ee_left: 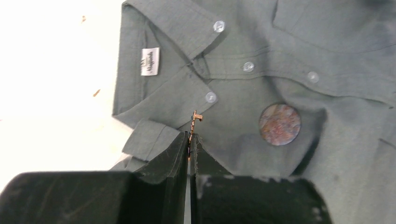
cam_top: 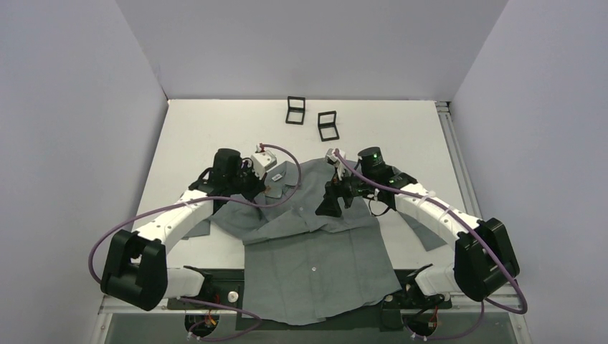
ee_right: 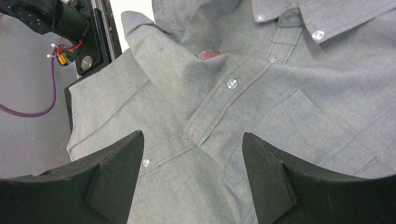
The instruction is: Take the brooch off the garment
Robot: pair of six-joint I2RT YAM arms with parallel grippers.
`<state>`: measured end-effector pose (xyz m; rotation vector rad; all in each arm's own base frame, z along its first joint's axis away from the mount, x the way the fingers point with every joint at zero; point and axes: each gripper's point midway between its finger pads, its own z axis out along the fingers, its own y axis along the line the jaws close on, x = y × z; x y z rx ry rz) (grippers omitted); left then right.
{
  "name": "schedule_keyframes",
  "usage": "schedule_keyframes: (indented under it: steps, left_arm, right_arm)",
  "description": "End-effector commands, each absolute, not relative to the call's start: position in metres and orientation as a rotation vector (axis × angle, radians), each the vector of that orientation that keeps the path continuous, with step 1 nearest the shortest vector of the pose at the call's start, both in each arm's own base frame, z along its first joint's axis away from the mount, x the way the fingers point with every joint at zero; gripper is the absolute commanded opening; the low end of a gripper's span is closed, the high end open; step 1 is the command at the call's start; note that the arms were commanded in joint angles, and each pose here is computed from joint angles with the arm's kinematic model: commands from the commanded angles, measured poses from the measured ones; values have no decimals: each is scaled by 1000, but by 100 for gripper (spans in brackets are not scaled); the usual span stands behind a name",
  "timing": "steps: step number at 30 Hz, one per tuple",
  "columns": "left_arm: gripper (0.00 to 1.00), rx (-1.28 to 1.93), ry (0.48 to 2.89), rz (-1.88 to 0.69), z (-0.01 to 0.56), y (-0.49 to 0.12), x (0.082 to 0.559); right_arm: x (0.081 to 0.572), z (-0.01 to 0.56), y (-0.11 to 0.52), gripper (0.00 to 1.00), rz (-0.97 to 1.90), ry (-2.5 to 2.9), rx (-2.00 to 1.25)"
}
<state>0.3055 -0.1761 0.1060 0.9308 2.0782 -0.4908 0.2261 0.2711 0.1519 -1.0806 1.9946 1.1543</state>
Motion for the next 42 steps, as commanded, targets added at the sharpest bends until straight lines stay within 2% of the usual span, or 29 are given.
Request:
schedule_keyframes:
  steps: [1, 4, 7, 13, 25, 32, 42]
  left_arm:
    - [0, 982, 1999, -263, 120, -153, 315]
    - [0, 954, 1995, -187, 121, -142, 318]
    - [0, 864, 2018, -248, 132, -144, 315]
    - [0, 792, 2017, -650, 168, -184, 290]
    - [0, 798, 1855, -1315, 249, -241, 236]
    - [0, 740, 1810, -1479, 264, -252, 232]
    - [0, 728, 1806, -1526, 258, -251, 224]
  right_arm:
    - [230, 164, 269, 73, 1153, 1910, -1079]
    - [234, 162, 267, 73, 1142, 1908, -1061]
    - [239, 164, 267, 73, 1134, 1895, -1014]
    - [254, 183, 274, 72, 1121, 1787, -947]
    - [272, 211, 272, 71, 890, 1557, -972]
    - [253, 205, 294, 71, 843, 1475, -1112]
    - [231, 211, 327, 71, 927, 1409, -1181]
